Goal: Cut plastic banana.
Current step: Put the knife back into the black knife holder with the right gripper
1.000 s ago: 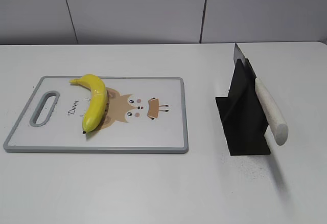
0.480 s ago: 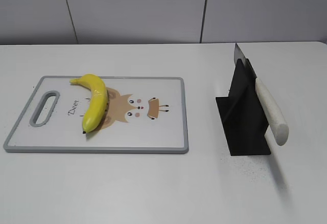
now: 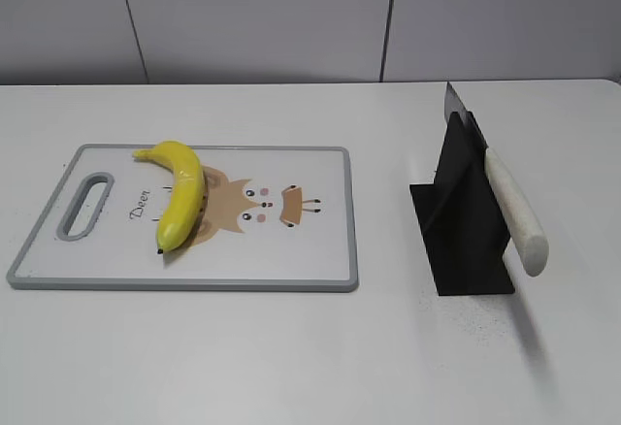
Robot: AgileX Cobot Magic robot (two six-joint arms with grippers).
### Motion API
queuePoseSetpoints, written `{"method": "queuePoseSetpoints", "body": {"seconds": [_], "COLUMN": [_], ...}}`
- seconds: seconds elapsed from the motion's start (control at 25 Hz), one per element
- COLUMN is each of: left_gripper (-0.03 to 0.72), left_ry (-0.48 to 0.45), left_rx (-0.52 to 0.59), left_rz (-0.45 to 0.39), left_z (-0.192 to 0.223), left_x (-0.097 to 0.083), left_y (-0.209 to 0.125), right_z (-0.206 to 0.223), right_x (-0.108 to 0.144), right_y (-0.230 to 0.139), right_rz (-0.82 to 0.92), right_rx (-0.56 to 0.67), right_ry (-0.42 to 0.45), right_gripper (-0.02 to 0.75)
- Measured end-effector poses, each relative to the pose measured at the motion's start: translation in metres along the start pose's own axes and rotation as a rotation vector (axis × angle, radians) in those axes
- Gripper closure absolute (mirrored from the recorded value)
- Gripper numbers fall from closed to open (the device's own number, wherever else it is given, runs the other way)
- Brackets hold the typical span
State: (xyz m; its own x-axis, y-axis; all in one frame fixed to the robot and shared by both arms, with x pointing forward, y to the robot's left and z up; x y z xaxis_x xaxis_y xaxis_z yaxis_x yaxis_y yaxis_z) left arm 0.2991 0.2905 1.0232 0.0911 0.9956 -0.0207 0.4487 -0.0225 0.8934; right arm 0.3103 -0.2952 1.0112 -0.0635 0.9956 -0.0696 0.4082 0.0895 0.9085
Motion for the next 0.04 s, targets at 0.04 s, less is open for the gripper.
{"method": "queuePoseSetpoints", "body": {"seconds": [0.04], "left_gripper": [0.104], "left_ry": [0.000], "left_rx": [0.000], "left_rz": [0.000], "left_z": [0.0000], "left_x": [0.0000], "left_y": [0.0000], "right_z": [0.0000], "right_x": [0.0000], "right_y": [0.0000], "right_rz": [0.000], "right_rx": [0.000], "right_ry": [0.000], "right_gripper": [0.181]}}
Point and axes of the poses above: a point on each arm's last joint axis where the gripper is mounted, z pointing out along that axis toward the gripper, x along the wrist's bending axis when the last joint is at zero, y = z × x, the point moved 7 cm from there along z, pointing out along that axis toward the gripper, and after that the axes turned 4 degrees about -z, right-handed, at the moved point
